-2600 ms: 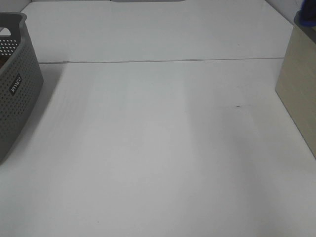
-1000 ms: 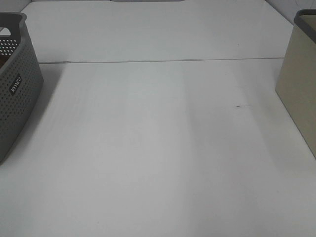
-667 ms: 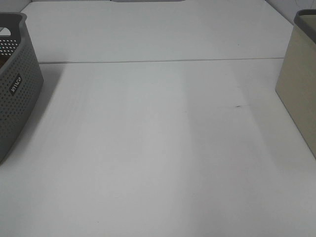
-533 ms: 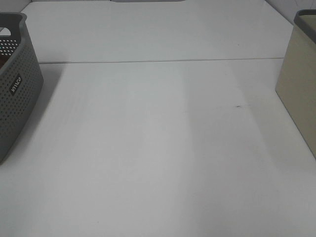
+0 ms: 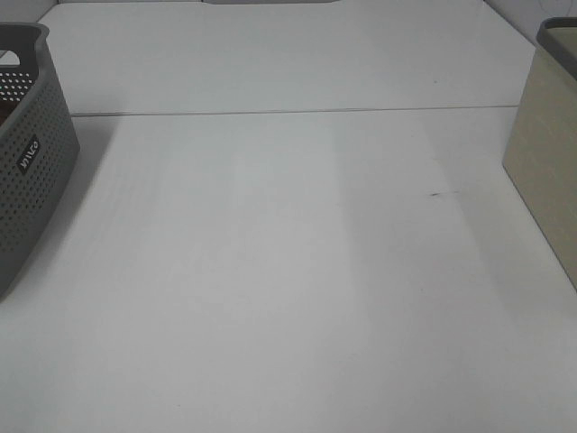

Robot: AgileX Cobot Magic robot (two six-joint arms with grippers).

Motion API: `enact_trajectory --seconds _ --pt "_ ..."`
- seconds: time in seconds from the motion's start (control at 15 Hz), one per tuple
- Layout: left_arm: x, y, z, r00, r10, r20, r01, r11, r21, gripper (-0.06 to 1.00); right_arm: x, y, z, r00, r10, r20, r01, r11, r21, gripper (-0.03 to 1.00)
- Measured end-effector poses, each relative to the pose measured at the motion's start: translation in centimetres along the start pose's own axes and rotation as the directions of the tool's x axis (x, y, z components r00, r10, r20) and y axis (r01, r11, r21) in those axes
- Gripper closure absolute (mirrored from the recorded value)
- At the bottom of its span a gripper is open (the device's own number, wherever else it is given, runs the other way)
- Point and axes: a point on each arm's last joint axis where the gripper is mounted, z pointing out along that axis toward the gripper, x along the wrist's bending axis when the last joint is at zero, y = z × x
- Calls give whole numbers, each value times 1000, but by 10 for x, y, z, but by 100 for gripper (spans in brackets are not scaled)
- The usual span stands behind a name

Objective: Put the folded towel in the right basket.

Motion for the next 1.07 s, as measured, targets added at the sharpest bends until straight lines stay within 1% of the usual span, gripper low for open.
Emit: enact_trajectory --seconds 0.07,0.13,0.27,0.4,0.67,0.8,1.07 --pt "0 0 0 1000 0 0 0 1000 0 -3 -3 -29 -10 1000 -8 -8 7 994 -109 -1" --pt "0 0 0 1000 0 0 0 1000 0 -3 -3 -40 -13 1000 -3 -21 0 989 -151 -1" --pt "0 0 0 1000 0 0 0 1000 0 -3 -1 -46 -11 999 3 -48 -10 988 -153 -1" --pt "0 0 0 1000 2 2 -2 1000 0 -3 3 -51 -2 997 -8 -79 -2 992 -123 -1" --pt "-1 0 0 1000 2 6 -2 1000 0 -3 3 -52 -1 996 -21 -86 10 992 -122 -1" --pt "-1 0 0 1000 4 6 -4 1000 0 -3 3 -52 -1 996 -22 -84 11 992 -122 -1" --pt "-1 0 0 1000 3 7 -3 1000 0 -3 4 -52 -1 999 17 -27 -21 992 -126 -1"
